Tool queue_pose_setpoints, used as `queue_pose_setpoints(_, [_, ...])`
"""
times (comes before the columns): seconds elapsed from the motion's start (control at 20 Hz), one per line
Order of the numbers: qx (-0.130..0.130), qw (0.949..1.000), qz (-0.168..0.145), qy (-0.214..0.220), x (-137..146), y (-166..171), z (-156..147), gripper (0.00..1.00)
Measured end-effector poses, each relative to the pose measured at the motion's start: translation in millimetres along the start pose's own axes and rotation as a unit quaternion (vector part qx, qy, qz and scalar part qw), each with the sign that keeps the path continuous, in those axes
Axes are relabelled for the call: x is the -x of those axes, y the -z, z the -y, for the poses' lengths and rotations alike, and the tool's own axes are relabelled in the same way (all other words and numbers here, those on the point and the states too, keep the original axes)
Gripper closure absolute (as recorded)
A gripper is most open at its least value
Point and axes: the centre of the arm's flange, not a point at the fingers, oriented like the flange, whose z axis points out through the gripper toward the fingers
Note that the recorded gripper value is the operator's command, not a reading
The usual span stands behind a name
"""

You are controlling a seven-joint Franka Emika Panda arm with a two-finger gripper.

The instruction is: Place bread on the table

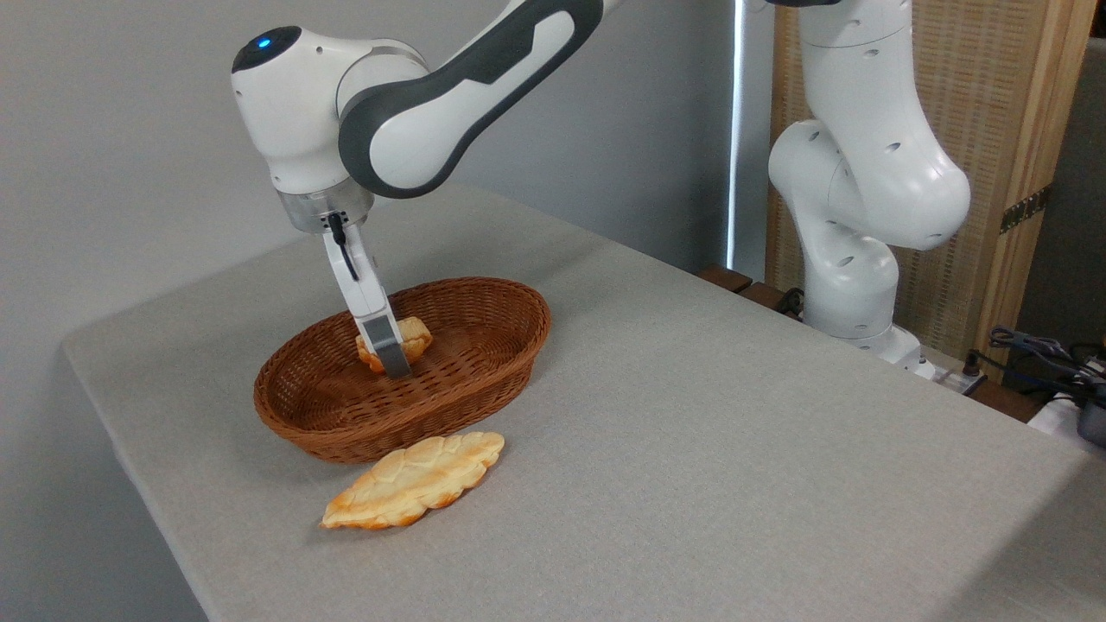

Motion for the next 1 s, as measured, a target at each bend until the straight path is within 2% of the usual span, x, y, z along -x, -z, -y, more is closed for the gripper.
queue_pose_setpoints(0.1, [-0.002, 1.0, 0.002, 0.0, 0.3, 0.0, 0.3, 0.38])
queue_pose_setpoints(0.2, [-0.011, 0.9999, 0.01, 0.007, 1.1, 0.0, 1.2, 0.63])
queue_pose_setpoints(0.3, [-0.016, 0.9997, 0.013, 0.009, 0.9, -0.2, 1.0, 0.7])
queue_pose_setpoints(0.35, [-0.016, 0.9997, 0.014, 0.008, 0.8, -0.2, 0.8, 0.72])
queue_pose_setpoints(1.0, [-0.017, 0.9997, 0.014, 0.007, -0.5, -0.5, -0.7, 0.72])
